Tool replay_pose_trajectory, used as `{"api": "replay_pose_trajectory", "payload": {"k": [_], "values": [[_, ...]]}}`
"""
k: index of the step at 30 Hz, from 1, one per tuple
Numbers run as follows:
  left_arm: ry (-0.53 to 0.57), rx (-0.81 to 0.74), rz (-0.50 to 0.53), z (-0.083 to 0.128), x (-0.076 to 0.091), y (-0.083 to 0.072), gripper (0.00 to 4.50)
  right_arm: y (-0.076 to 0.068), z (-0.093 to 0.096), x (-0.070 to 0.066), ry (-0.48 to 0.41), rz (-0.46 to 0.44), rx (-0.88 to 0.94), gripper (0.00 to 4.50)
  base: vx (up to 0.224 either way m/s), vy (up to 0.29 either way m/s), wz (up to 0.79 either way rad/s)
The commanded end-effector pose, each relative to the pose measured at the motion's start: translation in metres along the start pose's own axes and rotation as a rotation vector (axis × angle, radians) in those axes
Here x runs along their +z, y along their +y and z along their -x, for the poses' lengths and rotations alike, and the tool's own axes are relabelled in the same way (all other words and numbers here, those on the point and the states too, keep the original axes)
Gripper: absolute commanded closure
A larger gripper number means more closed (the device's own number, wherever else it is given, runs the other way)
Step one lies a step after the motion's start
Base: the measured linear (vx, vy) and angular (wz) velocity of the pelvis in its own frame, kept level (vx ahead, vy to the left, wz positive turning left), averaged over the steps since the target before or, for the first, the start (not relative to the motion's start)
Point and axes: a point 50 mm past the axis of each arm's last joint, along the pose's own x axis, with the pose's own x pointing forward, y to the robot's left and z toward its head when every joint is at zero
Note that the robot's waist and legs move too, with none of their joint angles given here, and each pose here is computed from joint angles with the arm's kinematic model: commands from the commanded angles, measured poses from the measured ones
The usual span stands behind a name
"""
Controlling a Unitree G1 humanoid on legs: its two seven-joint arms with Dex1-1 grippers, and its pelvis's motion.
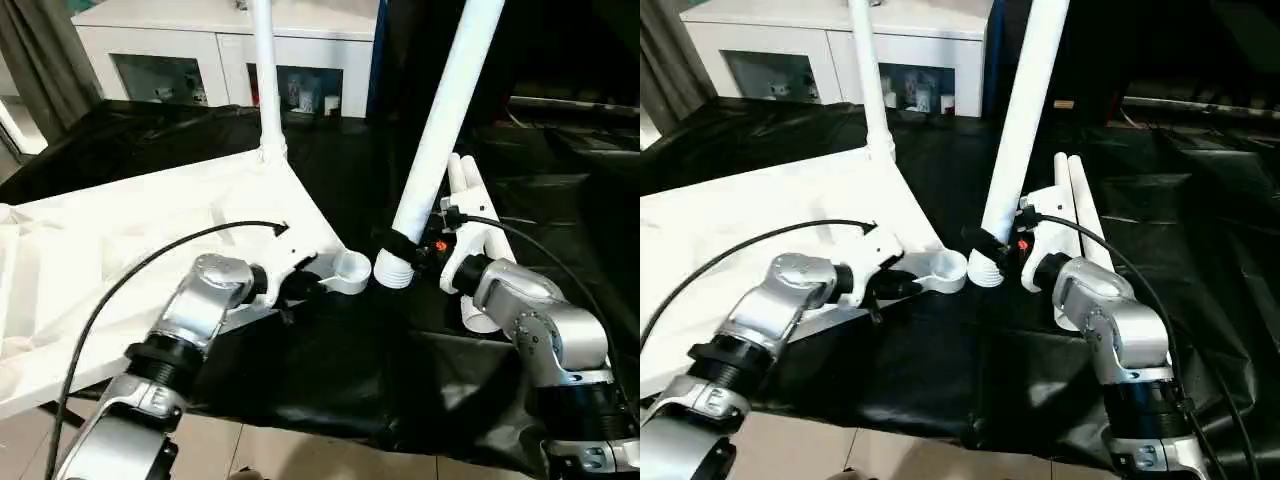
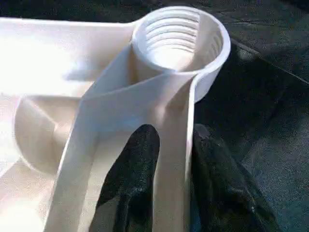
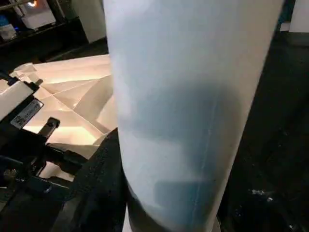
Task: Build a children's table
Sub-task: Pick table leg, then insert table leg to table base
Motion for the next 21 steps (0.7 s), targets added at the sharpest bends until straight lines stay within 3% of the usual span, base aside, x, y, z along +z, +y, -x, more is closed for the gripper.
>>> {"api": "replay_pose_trajectory", "payload": {"k": [1, 8, 9, 13, 14, 21], "values": [[0.026, 0.032, 0.021, 0.011, -0.006, 0.008, 3.28, 0.001, -0.003, 0.006, -0.017, 0.024, 0.011, 2.59, 0.000, 0.000, 0.00], [0.056, -0.003, 0.039, 0.018, -0.015, 0.005, 3.24, 0.002, -0.005, 0.007, -0.019, 0.027, 0.021, 2.59, 0.000, 0.000, 0.00], [0.063, -0.009, 0.042, 0.019, -0.016, 0.004, 3.55, 0.002, -0.005, 0.007, -0.018, 0.031, 0.024, 2.59, 0.000, 0.000, 0.00], [0.062, -0.012, 0.054, 0.020, -0.017, 0.002, 3.67, 0.003, -0.006, 0.007, -0.018, 0.033, 0.030, 2.59, 0.000, 0.000, 0.00], [0.060, -0.014, 0.057, 0.020, -0.017, 0.002, 3.99, 0.003, -0.006, 0.007, -0.018, 0.034, 0.031, 2.59, 0.000, 0.000, 0.00], [0.044, -0.042, 0.081, 0.018, -0.018, -0.003, 4.46, 0.006, -0.011, 0.008, -0.025, 0.043, 0.043, 2.59, 0.000, 0.000, 0.00]]}}
